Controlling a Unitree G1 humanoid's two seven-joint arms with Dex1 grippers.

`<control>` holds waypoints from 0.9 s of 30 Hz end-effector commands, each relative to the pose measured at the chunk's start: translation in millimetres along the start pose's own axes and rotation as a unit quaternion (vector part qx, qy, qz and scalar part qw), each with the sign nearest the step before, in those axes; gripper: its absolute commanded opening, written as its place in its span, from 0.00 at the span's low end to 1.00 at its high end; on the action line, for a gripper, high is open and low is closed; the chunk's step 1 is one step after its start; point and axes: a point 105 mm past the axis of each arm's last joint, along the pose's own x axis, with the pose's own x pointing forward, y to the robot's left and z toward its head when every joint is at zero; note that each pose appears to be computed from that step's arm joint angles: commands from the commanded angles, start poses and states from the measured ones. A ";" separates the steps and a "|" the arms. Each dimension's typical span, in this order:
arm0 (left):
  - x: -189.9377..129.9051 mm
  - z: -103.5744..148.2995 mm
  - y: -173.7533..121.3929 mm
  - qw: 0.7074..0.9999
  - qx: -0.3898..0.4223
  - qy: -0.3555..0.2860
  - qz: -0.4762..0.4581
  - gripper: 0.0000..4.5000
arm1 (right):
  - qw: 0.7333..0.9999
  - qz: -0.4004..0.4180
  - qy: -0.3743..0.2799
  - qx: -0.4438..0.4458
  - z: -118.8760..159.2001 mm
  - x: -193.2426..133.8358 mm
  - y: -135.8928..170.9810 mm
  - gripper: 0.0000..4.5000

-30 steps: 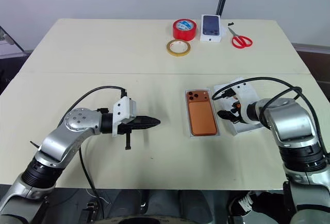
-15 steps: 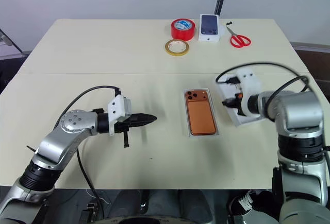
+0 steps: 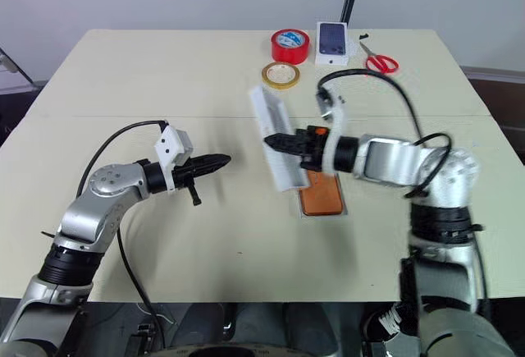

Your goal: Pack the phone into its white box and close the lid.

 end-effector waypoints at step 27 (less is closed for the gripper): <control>102.4 36.3 -68.9 0.990 -0.001 -0.064 -0.122 0.00 | 0.861 -0.344 0.068 -0.369 55.2 -105.9 -63.8 0.01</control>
